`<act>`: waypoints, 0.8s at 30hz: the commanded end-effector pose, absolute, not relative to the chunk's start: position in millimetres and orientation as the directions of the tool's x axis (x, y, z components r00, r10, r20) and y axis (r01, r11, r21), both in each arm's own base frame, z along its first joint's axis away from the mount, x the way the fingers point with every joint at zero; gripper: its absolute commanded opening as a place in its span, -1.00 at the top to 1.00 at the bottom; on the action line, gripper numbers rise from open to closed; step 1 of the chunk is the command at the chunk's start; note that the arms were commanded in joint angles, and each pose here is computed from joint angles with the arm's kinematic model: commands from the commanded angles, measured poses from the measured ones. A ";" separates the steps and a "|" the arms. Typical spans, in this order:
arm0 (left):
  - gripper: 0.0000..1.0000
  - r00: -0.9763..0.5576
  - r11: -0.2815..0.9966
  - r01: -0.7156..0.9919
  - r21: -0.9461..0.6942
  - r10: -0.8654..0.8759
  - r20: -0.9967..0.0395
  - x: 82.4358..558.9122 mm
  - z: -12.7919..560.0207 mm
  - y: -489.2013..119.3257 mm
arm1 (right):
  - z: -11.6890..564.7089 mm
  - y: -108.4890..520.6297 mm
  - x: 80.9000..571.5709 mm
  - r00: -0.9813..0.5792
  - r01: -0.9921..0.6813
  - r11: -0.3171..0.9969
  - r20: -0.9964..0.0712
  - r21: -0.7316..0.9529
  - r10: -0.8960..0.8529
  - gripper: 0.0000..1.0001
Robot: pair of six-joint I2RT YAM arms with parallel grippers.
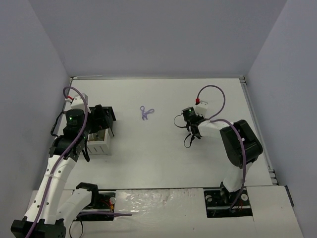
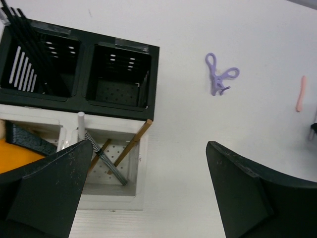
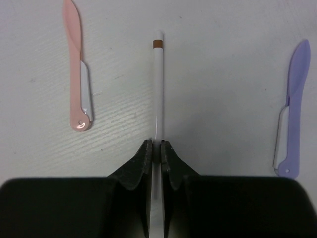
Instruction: Organize the makeup
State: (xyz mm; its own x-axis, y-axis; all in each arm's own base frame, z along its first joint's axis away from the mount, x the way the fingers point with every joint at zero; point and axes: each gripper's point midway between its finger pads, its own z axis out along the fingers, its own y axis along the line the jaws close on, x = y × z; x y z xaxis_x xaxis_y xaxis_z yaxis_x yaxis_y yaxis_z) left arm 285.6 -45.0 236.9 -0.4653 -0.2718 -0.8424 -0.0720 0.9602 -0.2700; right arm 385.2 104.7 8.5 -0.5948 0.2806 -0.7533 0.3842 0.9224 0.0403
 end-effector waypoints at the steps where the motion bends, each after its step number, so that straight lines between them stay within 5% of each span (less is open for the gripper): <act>1: -0.94 -0.420 0.917 0.020 -0.398 -0.354 -0.836 300.1 259.0 -69.2 | 31.8 90.5 372.6 -0.559 0.408 0.912 -0.779 0.041 0.285 1.00; 5: -0.94 -0.467 0.848 0.091 -0.523 -0.427 -0.774 300.6 261.5 -97.0 | 72.6 99.2 368.5 -0.497 0.344 0.932 -0.819 0.116 0.285 1.00; 11: -0.94 -0.505 0.756 0.200 -0.623 -0.465 -0.727 300.6 289.5 -134.9 | 162.1 176.5 338.8 -0.331 -0.080 0.971 -0.925 0.226 0.188 1.00; 18: -0.94 -0.506 0.695 0.316 -0.646 -0.453 -0.734 295.3 328.0 -180.8 | 251.4 268.1 284.5 -0.179 -0.576 0.773 -0.963 0.267 0.200 1.00; 24: -0.94 -0.509 0.651 0.383 -0.656 -0.444 -0.737 291.0 348.1 -212.3 | 289.0 317.6 249.4 -0.121 -0.761 0.609 -0.971 0.223 0.205 1.00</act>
State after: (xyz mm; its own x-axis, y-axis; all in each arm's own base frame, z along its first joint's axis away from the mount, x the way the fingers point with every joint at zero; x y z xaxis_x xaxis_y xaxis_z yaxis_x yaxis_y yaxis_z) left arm 284.3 -194.1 290.6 -0.6019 -0.3778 -0.7036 0.2833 0.7227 -0.6304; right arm 269.1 278.7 224.7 -0.2612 0.1351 -0.9558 -0.5856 0.7649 0.2682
